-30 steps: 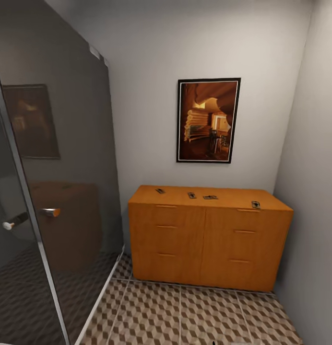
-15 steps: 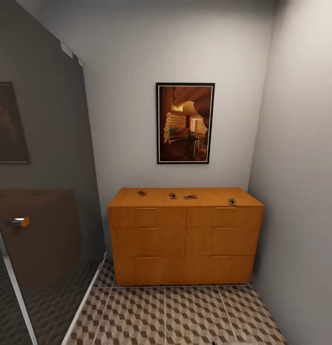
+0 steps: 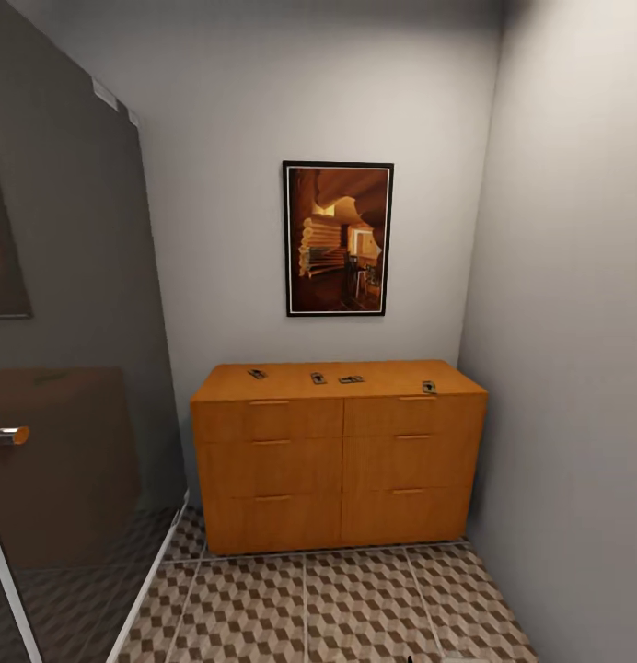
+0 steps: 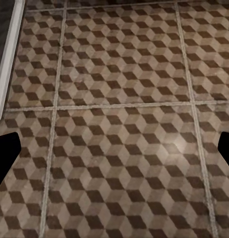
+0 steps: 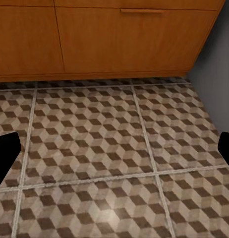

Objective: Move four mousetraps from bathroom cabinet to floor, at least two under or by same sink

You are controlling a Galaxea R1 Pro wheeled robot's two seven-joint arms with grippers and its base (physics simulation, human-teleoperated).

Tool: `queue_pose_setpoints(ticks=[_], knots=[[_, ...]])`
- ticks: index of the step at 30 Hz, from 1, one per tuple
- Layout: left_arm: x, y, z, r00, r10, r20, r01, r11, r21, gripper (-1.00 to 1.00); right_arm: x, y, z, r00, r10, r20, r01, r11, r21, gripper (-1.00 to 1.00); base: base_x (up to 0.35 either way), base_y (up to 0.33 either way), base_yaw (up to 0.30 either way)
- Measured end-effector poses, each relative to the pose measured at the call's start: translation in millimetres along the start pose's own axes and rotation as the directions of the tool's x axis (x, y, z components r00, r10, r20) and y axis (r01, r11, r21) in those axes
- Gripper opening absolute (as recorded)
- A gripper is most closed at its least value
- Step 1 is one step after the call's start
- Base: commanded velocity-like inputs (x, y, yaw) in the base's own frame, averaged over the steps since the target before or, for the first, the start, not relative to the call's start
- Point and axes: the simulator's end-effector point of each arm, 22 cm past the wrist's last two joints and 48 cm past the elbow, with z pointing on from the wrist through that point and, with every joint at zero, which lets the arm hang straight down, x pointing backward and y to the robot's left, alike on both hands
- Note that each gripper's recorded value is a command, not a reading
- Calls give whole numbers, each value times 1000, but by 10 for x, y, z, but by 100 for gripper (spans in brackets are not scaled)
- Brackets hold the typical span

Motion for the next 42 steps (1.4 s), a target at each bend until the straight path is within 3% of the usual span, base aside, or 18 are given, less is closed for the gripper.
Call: queue_pose_setpoints(ticks=[35, 42], knots=[[163, -36, 1, 999, 4, -40, -4, 1000, 6, 100, 181, -4, 0, 999, -5, -42, 5, 1000, 1, 100, 0, 0, 0], [173, -250, -19, 998, 47, -38, -45, 998, 53, 100, 184, -15, 3, 999, -5, -42, 5, 1000, 3, 100, 0, 0, 0]])
